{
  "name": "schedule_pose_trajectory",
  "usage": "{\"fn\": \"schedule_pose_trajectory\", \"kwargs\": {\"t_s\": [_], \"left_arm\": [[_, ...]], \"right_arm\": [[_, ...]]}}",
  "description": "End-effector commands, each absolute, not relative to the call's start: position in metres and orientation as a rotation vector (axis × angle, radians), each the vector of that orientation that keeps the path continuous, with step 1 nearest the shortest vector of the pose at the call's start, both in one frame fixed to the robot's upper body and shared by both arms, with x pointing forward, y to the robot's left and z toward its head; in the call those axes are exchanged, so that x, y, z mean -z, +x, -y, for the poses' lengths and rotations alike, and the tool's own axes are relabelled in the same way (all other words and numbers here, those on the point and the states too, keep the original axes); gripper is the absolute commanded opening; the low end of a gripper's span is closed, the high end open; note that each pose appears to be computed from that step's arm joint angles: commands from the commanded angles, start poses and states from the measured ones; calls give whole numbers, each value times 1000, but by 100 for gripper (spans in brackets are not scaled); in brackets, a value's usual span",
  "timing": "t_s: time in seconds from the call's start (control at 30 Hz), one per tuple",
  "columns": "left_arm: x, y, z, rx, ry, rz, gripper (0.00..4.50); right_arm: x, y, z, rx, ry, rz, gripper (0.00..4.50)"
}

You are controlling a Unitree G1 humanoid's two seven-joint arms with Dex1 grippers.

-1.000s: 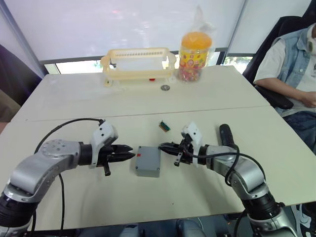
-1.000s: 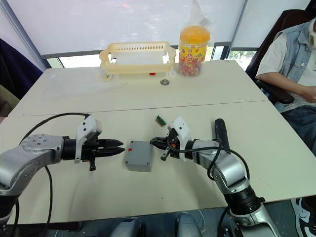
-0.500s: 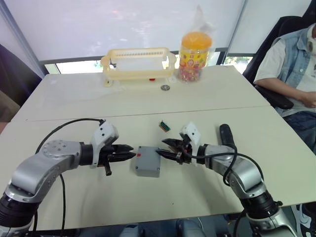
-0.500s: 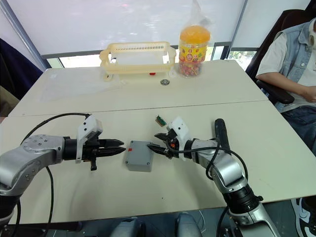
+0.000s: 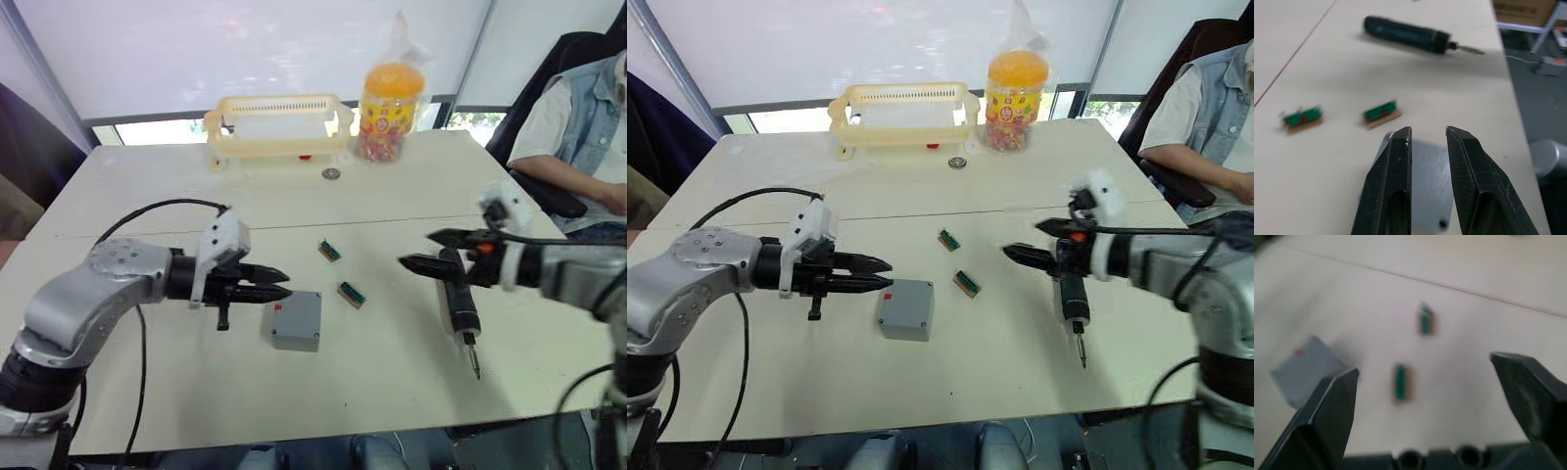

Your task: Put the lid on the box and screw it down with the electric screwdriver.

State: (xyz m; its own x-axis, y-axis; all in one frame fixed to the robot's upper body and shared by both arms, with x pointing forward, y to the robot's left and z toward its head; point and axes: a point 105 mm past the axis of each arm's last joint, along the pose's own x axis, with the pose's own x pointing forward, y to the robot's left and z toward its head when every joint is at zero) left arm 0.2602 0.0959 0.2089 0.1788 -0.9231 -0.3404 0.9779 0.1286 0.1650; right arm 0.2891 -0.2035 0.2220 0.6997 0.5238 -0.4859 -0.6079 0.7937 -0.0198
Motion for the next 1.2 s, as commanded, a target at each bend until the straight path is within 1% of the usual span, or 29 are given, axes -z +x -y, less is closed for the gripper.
{"fn": "schedule_pose_trajectory", "kwargs": {"t_s": [0.03,0.13,0.3,0.43,0.77,0.97,1.07,1.1,1.17,1.2], "left_arm": [[-205,249,-73,1494,449,-113,107],[-200,249,-64,1515,456,-93,107],[-194,249,-56,1511,442,-65,107],[-189,248,-52,1491,407,-53,107],[-184,242,-52,1440,385,-61,107],[-182,246,-51,1413,368,-63,107],[-180,248,-50,1403,359,-66,107],[-178,247,-49,1402,353,-71,107],[-176,246,-50,1401,344,-81,107],[-175,245,-50,1399,340,-85,107]], "right_arm": [[-219,281,231,-521,-159,-661,445],[-210,277,253,-449,-102,-783,445],[-195,269,263,-444,5,-934,445],[-175,279,264,-390,43,-1017,445],[-145,288,263,-326,80,-1126,445],[-122,298,263,-250,52,-1169,445],[-114,304,263,-206,36,-1164,364],[-113,305,263,-204,36,-1162,321],[-111,304,261,-214,32,-1164,219],[-109,301,260,-222,29,-1170,185]]}}
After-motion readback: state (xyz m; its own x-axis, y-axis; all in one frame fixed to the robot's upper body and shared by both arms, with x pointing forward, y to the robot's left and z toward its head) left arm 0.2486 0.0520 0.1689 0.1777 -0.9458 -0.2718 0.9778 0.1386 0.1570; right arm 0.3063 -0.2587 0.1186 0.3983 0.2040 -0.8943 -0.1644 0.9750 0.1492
